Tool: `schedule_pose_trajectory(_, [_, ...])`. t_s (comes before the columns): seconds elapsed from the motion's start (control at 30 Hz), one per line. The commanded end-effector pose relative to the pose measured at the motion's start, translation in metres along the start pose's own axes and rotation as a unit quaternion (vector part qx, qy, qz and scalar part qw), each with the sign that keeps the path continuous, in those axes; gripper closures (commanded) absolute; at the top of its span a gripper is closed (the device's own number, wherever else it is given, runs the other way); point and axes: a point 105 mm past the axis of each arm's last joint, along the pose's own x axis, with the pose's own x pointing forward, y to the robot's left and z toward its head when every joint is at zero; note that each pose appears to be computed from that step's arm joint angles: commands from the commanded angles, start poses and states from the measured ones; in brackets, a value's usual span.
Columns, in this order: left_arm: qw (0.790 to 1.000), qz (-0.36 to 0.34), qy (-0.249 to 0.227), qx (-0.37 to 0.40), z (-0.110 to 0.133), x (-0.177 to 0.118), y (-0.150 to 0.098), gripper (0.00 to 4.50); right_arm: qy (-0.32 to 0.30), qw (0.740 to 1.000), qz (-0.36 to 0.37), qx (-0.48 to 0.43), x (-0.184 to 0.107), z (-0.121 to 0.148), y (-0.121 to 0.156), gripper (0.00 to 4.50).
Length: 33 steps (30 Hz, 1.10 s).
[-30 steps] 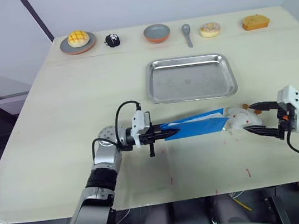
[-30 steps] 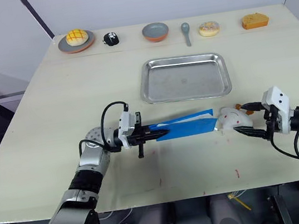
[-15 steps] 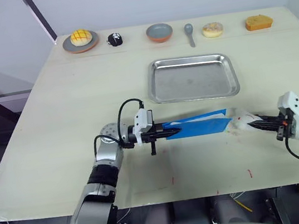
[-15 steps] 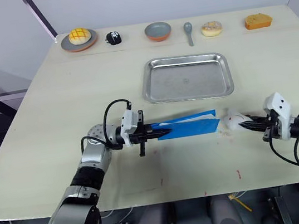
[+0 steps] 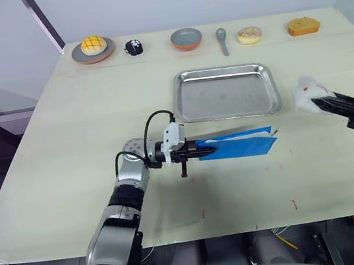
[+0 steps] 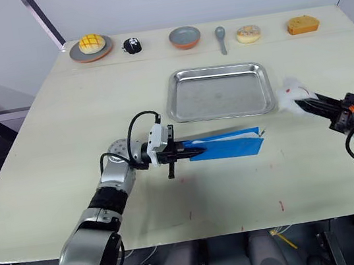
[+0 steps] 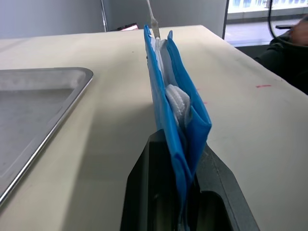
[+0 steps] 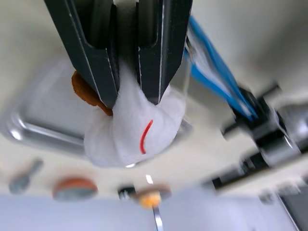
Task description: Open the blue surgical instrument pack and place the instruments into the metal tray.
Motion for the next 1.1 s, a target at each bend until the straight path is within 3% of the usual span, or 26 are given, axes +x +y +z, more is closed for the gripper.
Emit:
schedule_pose_trajectory(0.03, [1.0, -0.013, 0.014, 0.009, -0.002, 0.004, 0.001, 4.5, -0.045, 0.998, 0.025, -0.03, 0.016, 0.03, 0.013, 4.45])
schedule_pose_trajectory(0.43, [1.0, -0.019, 0.009, 0.009, -0.002, 0.02, 0.006, 4.5, 0.016, 0.976, 0.131, -0.171, 0.103, 0.021, 0.049, 4.45])
schedule_pose_trajectory(0.67, [1.0, -0.02, 0.007, 0.008, -0.003, 0.023, 0.006, 4.5, -0.042, 0.958, 0.206, -0.194, 0.142, 0.024, 0.09, 4.45])
schedule_pose_trajectory(0.8, [1.0, -0.017, 0.008, 0.008, -0.003, 0.023, 0.007, 4.5, -0.078, 0.949, 0.233, -0.199, 0.142, 0.027, 0.107, 4.45])
schedule_pose_trajectory(0.97, [1.0, -0.011, 0.012, 0.009, -0.003, 0.02, 0.01, 4.5, 0.019, 0.925, 0.283, -0.253, 0.112, -0.02, 0.107, 4.45])
schedule_pose_trajectory(1.1, [1.0, -0.011, 0.015, 0.009, -0.004, 0.019, 0.01, 4.5, 0.058, 0.901, 0.322, -0.286, 0.09, -0.046, 0.115, 4.45])
